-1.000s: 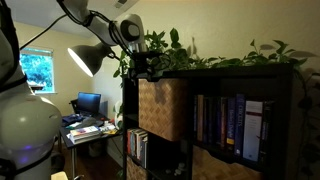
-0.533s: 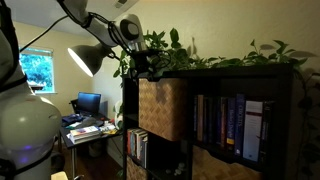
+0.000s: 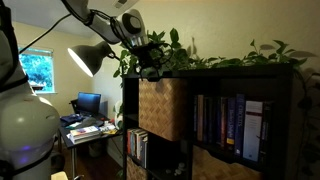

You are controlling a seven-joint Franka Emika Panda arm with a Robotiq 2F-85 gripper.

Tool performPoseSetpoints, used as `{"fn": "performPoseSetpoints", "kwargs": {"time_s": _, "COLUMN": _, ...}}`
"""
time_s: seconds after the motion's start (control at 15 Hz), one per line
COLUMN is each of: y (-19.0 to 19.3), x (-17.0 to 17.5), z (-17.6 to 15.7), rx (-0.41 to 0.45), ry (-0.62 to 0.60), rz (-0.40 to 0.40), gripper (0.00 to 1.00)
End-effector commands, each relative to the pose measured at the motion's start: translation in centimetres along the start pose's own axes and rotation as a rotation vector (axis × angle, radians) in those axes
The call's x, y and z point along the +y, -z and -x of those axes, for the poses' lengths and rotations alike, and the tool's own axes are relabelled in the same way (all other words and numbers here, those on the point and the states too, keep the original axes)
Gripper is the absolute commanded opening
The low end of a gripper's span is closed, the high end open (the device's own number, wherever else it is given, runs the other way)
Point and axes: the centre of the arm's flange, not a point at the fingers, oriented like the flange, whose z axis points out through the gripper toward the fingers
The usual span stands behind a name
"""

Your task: Partially pull out the basket from the shelf, remove socks from it and put them on top of the shelf, and then push the basket back into the shelf

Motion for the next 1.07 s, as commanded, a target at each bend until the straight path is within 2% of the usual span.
{"fn": "performPoseSetpoints", "kwargs": {"time_s": 0.0, "y": 0.4, "x": 2.3, "z": -0.4, "rx": -0.049, "ry": -0.194, "rz": 0.012, "gripper": 1.0}}
{"fn": "performPoseSetpoints", "kwargs": {"time_s": 0.47, "y": -1.7, "x": 4.6, "z": -0.1, "rx": 0.005, "ry": -0.553, "rz": 0.055, "gripper": 1.0}}
{"fn": "performPoseSetpoints", "kwargs": {"time_s": 0.73, "y": -2.9, "x": 5.1, "z": -0.4, "rx": 0.074, "ry": -0.638, "rz": 0.102, "gripper": 1.0}}
{"fn": "performPoseSetpoints", "kwargs": {"time_s": 1.0, "y": -4.5, "x": 5.2, "z": -0.6, "rx": 0.063, "ry": -0.676, "rz": 0.111, "gripper": 1.0}}
